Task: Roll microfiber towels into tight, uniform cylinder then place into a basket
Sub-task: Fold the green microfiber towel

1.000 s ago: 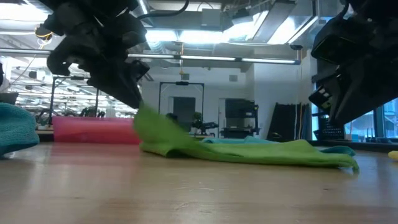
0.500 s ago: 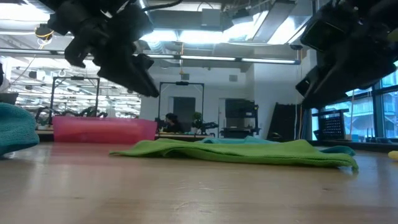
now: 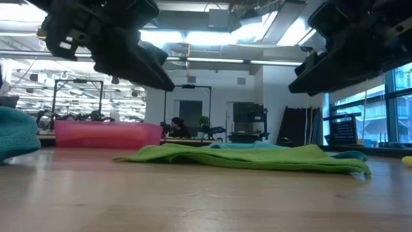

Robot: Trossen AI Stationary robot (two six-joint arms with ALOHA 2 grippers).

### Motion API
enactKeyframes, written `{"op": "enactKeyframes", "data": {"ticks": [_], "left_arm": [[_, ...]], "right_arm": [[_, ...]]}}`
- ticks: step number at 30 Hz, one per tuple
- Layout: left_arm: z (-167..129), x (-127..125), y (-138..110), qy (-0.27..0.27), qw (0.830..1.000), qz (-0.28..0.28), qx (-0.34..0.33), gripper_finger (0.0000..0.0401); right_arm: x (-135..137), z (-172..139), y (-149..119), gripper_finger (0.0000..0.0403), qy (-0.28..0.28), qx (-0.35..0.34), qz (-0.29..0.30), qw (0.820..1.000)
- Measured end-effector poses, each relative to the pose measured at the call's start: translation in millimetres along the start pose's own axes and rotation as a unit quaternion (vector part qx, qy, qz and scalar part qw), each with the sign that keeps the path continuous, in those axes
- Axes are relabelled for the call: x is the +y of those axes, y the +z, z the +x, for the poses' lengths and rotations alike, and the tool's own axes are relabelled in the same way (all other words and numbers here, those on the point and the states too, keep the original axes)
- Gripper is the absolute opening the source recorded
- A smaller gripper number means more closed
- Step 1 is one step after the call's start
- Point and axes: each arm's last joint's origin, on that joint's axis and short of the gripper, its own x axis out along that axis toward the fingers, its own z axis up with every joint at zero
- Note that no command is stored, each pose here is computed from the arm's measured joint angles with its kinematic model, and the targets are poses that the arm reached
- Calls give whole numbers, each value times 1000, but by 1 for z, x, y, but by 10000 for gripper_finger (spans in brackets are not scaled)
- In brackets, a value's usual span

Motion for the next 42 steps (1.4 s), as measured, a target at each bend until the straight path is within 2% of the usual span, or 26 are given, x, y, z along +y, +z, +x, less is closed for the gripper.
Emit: {"op": "enactKeyframes", "data": {"ticks": [3, 8, 11, 17, 19, 25, 30, 33, 38, 42], "left_arm": [[6, 1, -3, 23, 1000, 2, 6, 122], [8, 19, -7, 143, 989, -9, 24, 122], [7, 37, -10, 182, 982, -25, 34, 122], [8, 72, -24, 214, 970, -57, 96, 121], [9, 81, -23, 226, 967, -67, 95, 121], [20, 98, -21, 223, 965, -78, 115, 121], [39, 114, -24, 224, 954, -82, 181, 121], [43, 126, -26, 254, 940, -84, 212, 121], [44, 140, -32, 275, 920, -101, 260, 121], [44, 136, -41, 239, 916, -107, 303, 121]], "right_arm": [[1, 10, -4, 131, -2, 11, 2, 1000], [6, 37, -4, 131, 7, 45, -14, 999], [11, 52, -1, 131, 19, 83, -19, 996], [13, 65, -2, 129, 3, 187, -25, 982], [13, 64, 0, 122, -3, 210, -18, 978], [16, 59, 5, 85, -2, 214, -11, 977], [20, 61, -2, 39, 47, 243, 9, 969], [23, 61, -6, 10, 72, 262, 27, 962], [21, 57, -13, 13, 49, 303, 40, 951], [17, 55, -15, 10, -1, 316, 54, 947]]}}
